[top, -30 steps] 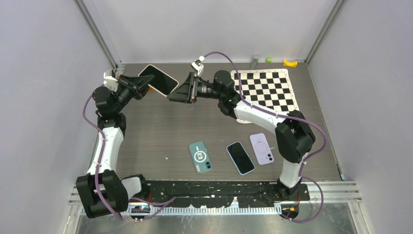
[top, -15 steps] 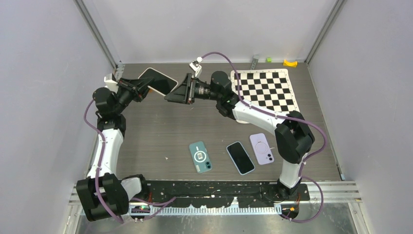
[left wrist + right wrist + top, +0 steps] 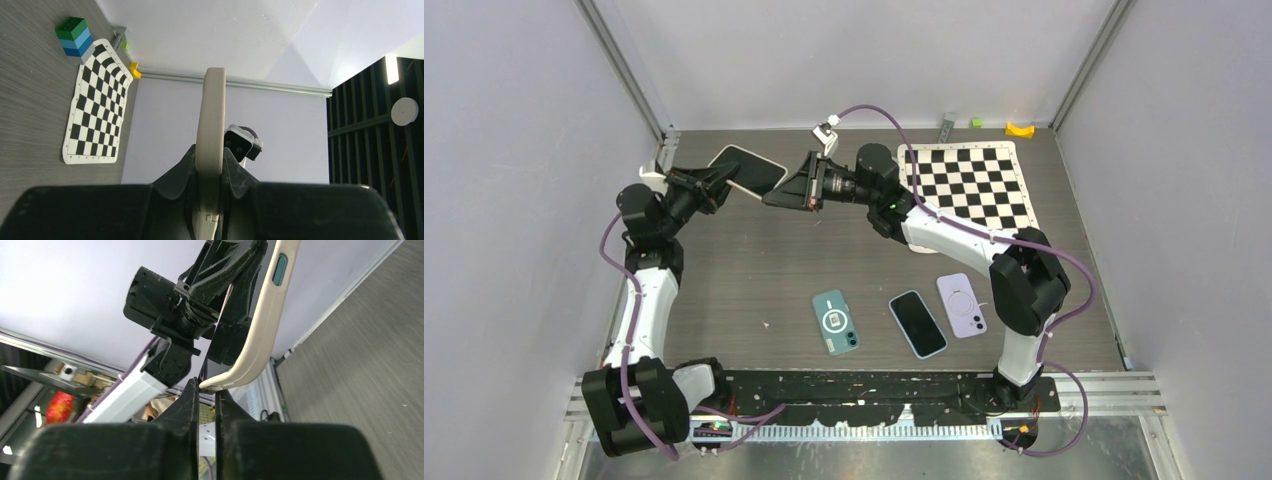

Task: Take the phone out of the phone case
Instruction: Remove the phone case from the phone.

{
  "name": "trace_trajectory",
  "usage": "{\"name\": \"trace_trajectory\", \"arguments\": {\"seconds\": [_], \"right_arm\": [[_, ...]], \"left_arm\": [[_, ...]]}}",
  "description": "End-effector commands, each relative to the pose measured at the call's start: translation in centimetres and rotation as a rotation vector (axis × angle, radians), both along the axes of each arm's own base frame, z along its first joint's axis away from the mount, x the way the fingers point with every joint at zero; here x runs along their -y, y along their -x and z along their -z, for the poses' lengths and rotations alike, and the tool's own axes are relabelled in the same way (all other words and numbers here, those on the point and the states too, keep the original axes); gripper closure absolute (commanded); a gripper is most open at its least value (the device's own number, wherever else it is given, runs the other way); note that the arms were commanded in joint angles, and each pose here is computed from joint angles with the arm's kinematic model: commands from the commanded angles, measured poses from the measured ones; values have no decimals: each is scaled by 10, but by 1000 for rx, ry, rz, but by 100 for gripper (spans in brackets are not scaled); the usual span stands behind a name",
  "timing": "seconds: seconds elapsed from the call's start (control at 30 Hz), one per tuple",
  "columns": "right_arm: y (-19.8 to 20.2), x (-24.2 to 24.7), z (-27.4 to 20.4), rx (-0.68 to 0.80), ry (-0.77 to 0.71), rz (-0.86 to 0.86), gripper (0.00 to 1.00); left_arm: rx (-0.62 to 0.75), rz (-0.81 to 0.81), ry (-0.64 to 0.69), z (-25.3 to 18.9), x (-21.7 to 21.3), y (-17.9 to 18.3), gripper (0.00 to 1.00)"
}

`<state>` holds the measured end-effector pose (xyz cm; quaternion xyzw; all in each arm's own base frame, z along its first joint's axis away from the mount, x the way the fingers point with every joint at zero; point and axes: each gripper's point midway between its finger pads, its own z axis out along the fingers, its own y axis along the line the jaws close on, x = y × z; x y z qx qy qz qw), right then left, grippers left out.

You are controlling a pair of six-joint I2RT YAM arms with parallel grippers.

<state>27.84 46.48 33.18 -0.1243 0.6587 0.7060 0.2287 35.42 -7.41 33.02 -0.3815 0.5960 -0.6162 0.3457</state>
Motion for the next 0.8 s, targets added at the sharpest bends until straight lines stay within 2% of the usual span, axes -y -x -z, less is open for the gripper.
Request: {"name": "trace_trajectory", "arguments": {"seconds": [0.0,0.17,0.4,0.5,0.6,0.67,0.7,0.73,0.77], "right_arm": [[0,-4,2,137,65,5,97],[-11,5,44,296,261,53,99],[-30,18,76,393,493,179,99],[-34,20,80,416,539,218,99],[-32,19,72,405,514,226,98],[-27,19,55,400,460,227,83],[-21,20,40,406,413,223,62],[-19,22,33,413,387,212,51],[-9,22,22,432,340,168,29]], "left_arm": [[27,32,75,-27,5,15,100],[-77,88,149,-24,13,23,100],[-140,122,229,-19,20,25,100],[-139,120,244,-20,20,23,100],[-123,108,232,-18,18,20,100],[-89,95,199,-18,16,18,100],[-71,93,172,-19,16,16,100],[-49,92,136,-18,16,15,100],[-34,92,113,-18,16,13,100]]}}
